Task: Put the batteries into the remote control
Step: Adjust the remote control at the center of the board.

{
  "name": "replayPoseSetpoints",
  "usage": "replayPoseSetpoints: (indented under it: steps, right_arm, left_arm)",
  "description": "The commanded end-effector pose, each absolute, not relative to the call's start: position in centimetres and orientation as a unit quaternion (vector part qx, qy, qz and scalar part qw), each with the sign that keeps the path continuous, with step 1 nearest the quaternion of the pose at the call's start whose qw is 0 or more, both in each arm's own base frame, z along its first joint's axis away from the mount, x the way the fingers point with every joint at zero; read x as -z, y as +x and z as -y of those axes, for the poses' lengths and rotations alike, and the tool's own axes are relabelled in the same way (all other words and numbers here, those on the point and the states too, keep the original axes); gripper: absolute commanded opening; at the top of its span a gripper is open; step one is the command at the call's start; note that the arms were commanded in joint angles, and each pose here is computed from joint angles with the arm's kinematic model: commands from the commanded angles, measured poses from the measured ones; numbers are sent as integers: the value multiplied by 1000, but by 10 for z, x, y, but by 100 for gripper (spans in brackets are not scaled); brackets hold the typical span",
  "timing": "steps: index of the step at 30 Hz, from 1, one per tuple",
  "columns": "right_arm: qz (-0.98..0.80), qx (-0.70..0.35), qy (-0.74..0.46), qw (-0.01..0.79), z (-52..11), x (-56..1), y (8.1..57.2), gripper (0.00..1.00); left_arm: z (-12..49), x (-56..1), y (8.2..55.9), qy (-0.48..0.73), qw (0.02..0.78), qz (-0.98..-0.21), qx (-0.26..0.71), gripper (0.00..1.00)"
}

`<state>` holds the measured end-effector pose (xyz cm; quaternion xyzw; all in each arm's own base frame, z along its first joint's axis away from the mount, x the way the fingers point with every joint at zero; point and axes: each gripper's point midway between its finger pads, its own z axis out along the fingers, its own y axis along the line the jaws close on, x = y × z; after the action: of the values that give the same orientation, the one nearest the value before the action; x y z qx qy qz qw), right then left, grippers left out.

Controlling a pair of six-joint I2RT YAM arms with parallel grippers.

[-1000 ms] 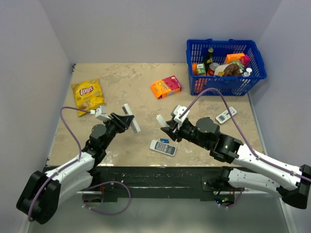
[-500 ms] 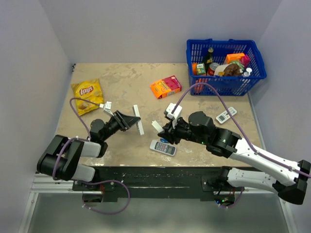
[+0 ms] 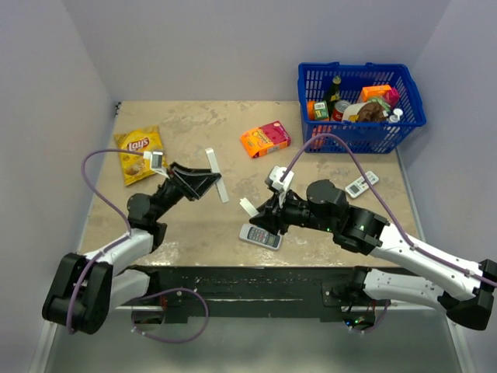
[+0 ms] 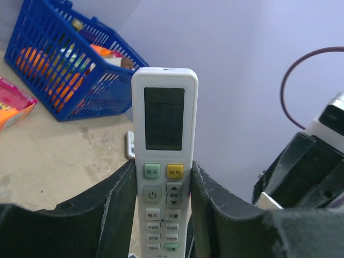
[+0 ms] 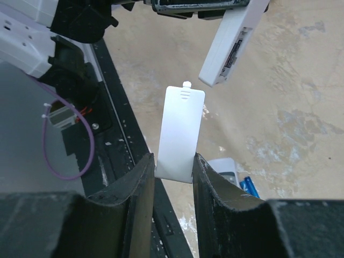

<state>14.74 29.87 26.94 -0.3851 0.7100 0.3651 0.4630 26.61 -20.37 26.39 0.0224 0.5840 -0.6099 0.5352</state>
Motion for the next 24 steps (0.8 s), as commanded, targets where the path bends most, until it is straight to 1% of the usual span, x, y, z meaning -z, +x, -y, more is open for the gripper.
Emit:
replayPoseSetpoints:
  steps: [1, 4, 9, 13, 16, 19, 22, 24]
  right_arm:
    - [-664, -432, -390, 469, -314, -301, 132, 3]
    - [-643, -448, -407, 469, -322, -308, 128, 3]
    - [-618, -446, -445, 469, -331, -315, 126, 3]
    - [-610, -430, -459, 482, -329, -317, 129, 3]
    - [-633, -403, -443, 490, -323, -307, 141, 2]
    - [-661, -369, -416, 504, -311, -295, 155, 2]
    - [-689, -332, -393, 510, -299, -281, 168, 3]
    - [-707, -310, -387, 504, -293, -268, 172, 3]
  left_arm:
    - [179, -405, 162, 215, 716, -274, 604, 0]
    - [181, -415, 144, 257, 718, -252, 596, 0]
    - [191, -418, 129, 317, 689, -251, 602, 0]
    - [188, -420, 122, 325, 710, -232, 580, 0]
    - [188, -412, 129, 314, 713, -243, 578, 0]
    - [192, -388, 151, 274, 684, -297, 607, 0]
    - [200, -345, 184, 215, 635, -385, 634, 0]
    - [206, -311, 209, 176, 597, -457, 635, 0]
